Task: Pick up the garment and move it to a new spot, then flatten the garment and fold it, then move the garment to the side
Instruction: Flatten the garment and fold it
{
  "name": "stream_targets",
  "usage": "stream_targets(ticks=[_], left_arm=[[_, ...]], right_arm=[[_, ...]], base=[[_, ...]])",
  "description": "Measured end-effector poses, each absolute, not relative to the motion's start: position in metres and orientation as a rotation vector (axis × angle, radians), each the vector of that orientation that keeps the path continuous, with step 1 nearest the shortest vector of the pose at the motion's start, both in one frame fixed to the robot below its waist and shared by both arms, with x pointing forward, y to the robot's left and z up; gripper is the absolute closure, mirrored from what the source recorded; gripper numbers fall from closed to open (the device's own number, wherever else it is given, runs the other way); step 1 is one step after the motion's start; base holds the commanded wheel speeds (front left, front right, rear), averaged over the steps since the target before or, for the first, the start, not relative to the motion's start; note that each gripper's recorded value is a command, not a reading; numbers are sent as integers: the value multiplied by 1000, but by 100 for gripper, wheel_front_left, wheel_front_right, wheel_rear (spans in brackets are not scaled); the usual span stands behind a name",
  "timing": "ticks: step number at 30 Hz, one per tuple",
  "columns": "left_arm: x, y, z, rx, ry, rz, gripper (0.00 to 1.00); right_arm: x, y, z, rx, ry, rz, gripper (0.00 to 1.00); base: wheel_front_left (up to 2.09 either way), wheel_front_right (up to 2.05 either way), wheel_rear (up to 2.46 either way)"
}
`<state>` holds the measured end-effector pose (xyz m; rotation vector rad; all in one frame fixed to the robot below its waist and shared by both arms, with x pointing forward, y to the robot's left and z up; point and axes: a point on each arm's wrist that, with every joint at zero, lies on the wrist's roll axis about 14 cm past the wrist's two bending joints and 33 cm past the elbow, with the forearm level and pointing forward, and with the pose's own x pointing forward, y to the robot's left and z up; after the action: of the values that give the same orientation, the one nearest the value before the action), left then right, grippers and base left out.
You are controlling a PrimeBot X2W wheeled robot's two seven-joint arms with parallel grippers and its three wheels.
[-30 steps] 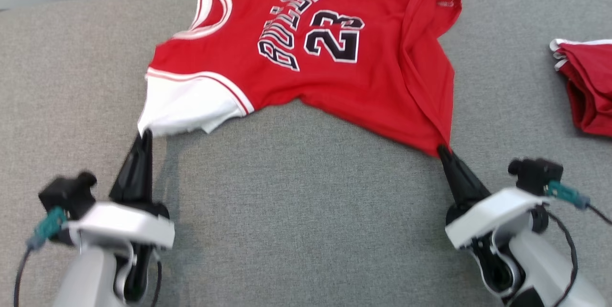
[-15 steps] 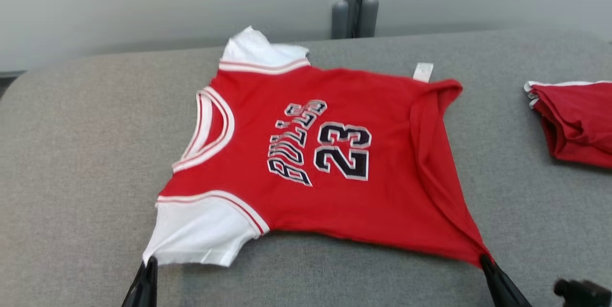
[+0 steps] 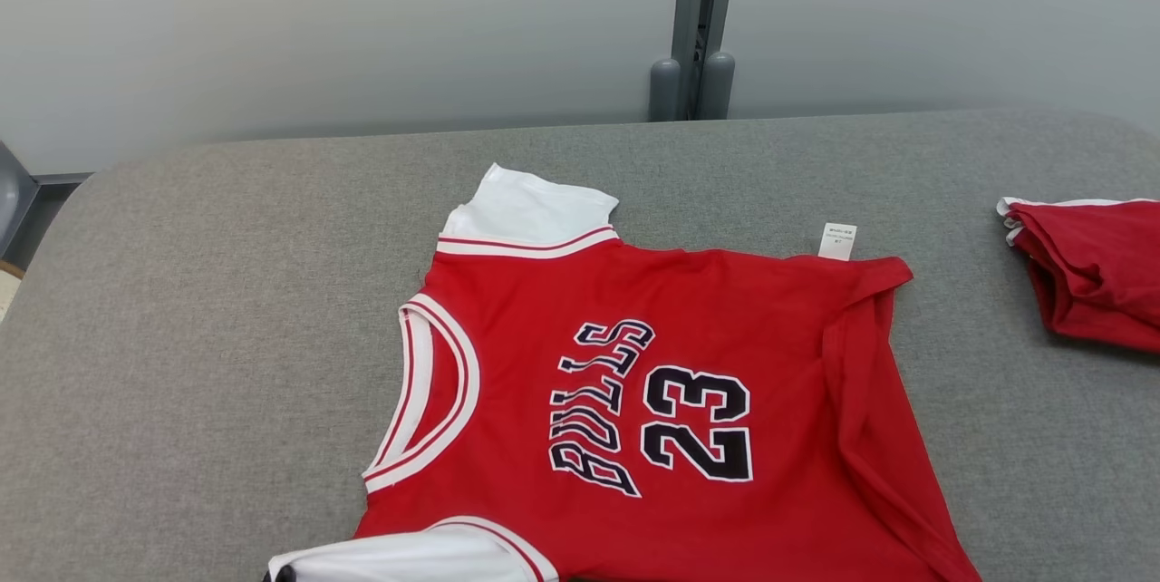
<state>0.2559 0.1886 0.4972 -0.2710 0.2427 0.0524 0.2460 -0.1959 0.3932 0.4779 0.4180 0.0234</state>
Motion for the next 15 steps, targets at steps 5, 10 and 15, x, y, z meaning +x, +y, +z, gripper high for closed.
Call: stream_targets(ticks=[5, 10, 15], left_arm=[[258, 187, 491, -266, 275, 43, 100], [271, 184, 488, -259, 287, 12, 100], [307, 174, 490, -240, 269, -67, 100]], right_arm=[[246, -197, 398, 488, 416, 7, 100], [252, -192, 396, 508, 439, -2, 100], [284, -193, 404, 530, 404, -33, 100]], base=[[0, 0, 0], [0, 0, 0], [0, 0, 0]])
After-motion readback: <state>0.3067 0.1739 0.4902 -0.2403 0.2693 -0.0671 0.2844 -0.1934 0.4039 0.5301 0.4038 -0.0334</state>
